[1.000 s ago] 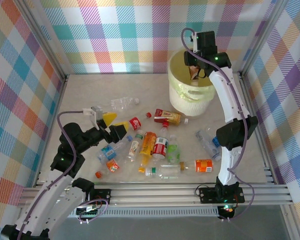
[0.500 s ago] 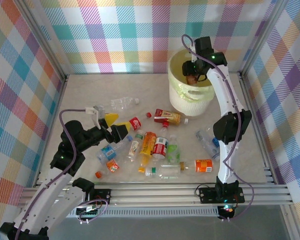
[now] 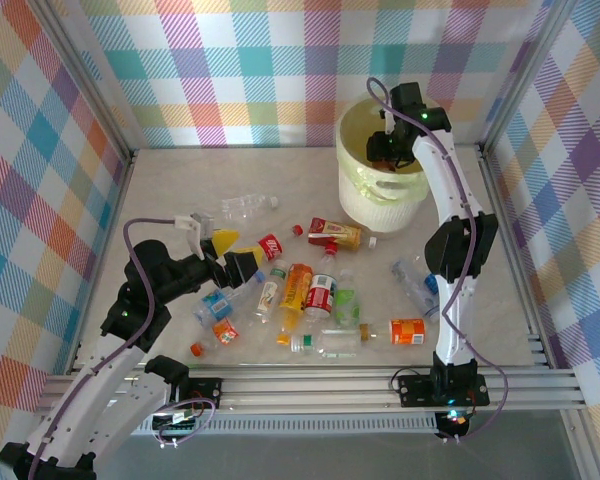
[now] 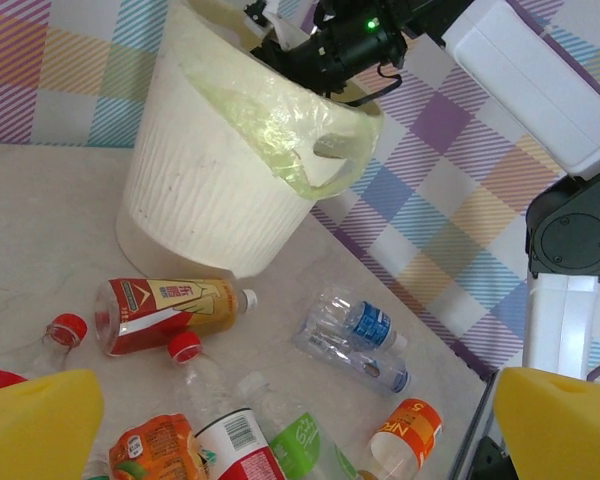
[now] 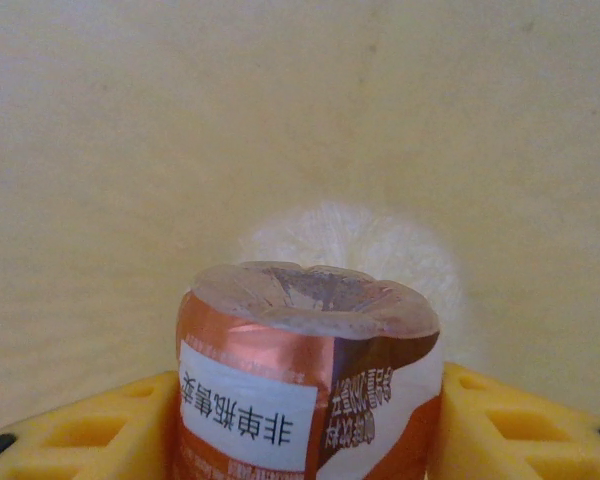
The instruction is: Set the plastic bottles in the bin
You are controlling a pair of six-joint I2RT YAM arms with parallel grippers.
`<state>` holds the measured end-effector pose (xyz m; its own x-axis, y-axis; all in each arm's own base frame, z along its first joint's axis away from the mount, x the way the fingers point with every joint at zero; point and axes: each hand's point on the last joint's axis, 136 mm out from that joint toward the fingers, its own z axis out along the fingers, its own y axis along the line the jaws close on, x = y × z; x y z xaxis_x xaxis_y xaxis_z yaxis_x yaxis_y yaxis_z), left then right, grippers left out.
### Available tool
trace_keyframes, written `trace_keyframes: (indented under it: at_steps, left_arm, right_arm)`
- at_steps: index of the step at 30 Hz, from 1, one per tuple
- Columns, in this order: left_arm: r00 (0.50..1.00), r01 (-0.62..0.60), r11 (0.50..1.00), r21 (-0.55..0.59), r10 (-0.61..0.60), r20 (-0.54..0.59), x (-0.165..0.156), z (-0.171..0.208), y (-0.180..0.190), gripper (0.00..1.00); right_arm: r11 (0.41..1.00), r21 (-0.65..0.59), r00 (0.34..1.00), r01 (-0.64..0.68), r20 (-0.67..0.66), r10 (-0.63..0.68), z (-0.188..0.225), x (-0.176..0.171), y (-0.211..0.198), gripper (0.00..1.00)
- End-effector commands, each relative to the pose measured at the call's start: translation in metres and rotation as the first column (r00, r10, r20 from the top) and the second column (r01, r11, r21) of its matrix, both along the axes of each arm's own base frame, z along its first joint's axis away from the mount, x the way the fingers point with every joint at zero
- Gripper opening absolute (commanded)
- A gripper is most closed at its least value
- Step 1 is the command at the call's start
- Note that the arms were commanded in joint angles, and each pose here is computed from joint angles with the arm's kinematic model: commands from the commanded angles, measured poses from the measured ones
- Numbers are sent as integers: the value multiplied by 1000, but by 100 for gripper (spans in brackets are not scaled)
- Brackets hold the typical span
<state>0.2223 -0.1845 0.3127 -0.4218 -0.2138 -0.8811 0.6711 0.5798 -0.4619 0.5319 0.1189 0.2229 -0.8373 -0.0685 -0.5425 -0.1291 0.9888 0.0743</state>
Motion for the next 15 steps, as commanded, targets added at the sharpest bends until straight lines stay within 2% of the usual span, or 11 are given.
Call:
trace_keyframes:
  at_steps: [1,15]
  left_arm:
    - [999,7,1000,-1,-7,49,-4,16,-1,100]
    - [998,6,1000,8,-7,55,-6,16,-1,100]
  right_arm:
    - [999,30,998,14,-57,-12,-12,-4,2,56]
    - [999,36,992,18,-129,-13,-39,-5,3,57]
